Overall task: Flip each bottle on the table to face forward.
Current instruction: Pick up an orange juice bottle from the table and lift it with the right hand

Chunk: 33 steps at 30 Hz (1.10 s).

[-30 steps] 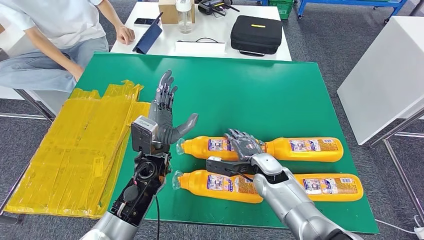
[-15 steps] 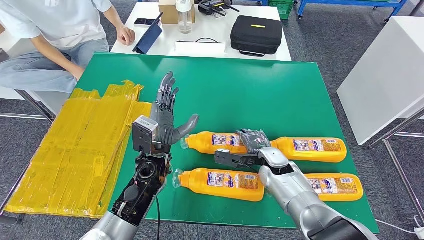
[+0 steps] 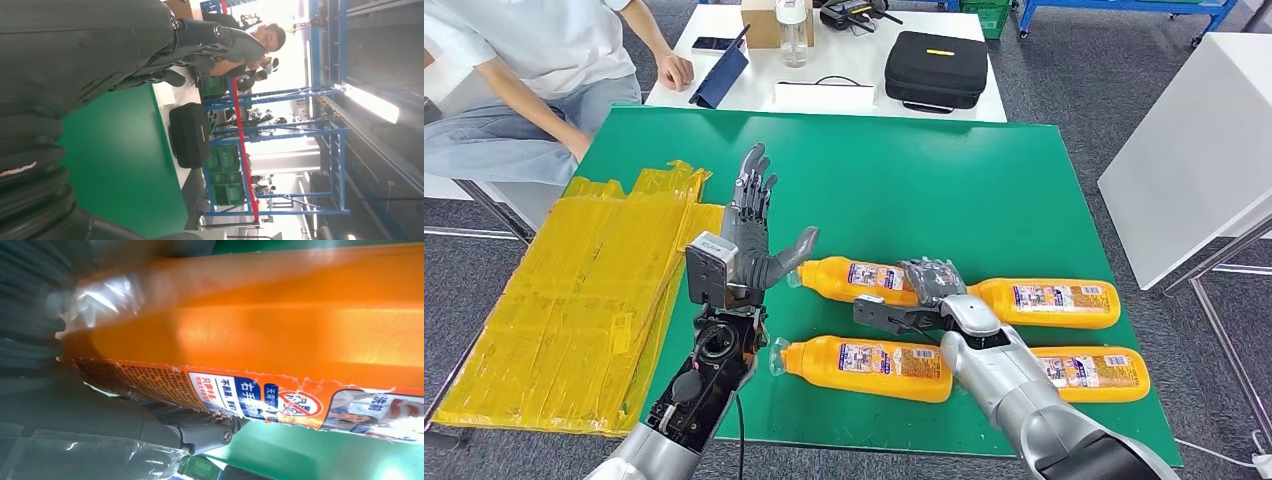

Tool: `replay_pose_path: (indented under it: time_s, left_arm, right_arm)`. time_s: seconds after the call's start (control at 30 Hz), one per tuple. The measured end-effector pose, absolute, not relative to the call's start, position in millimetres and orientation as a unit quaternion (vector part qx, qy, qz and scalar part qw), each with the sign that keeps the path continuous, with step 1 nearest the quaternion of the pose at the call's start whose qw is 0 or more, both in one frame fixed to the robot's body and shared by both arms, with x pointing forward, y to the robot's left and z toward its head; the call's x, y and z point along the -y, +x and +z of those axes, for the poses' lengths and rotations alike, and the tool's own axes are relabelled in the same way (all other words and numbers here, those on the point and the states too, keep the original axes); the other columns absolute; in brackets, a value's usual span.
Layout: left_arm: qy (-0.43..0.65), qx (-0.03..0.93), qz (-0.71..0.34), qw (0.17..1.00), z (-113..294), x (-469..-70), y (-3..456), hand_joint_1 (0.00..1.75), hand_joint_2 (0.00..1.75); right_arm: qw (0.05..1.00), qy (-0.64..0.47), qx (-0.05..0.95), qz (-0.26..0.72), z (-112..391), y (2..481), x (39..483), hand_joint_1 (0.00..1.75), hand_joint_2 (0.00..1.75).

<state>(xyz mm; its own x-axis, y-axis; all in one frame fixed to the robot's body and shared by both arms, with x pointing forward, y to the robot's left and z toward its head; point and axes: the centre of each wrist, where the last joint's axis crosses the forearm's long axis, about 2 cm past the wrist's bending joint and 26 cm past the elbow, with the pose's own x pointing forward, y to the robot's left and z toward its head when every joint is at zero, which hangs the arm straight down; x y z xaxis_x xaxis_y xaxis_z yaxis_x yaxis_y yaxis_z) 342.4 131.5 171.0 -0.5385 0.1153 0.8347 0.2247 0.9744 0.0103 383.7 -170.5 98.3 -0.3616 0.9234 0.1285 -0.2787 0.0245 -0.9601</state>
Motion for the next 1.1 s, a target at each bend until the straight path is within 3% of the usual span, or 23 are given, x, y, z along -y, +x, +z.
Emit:
replay_pose_path:
  time_s: [0.4,0.63,0.83,1.1]
  left_arm:
    - [-0.093,0.876,-0.057,0.469,170.3,-131.7,342.1,0.0,1.75]
    - [-0.069,0.879,-0.056,0.468,167.8,-133.1,338.2,0.0,1.75]
    - [-0.047,0.886,-0.088,0.453,176.7,-131.0,338.1,0.0,1.75]
    - [-0.051,0.891,-0.103,0.439,191.0,-126.0,340.7,0.0,1.75]
  right_arm:
    - [0.491,-0.297,0.588,0.57,96.6,380.9,170.0,1.75,1.75]
    - [0.49,-0.256,0.754,0.355,114.3,386.2,169.4,1.75,1.75]
    - [0.482,-0.19,0.834,0.191,119.3,381.7,171.6,1.75,1.75]
    - [0.479,-0.118,0.865,0.087,123.2,372.3,168.3,1.75,1.75]
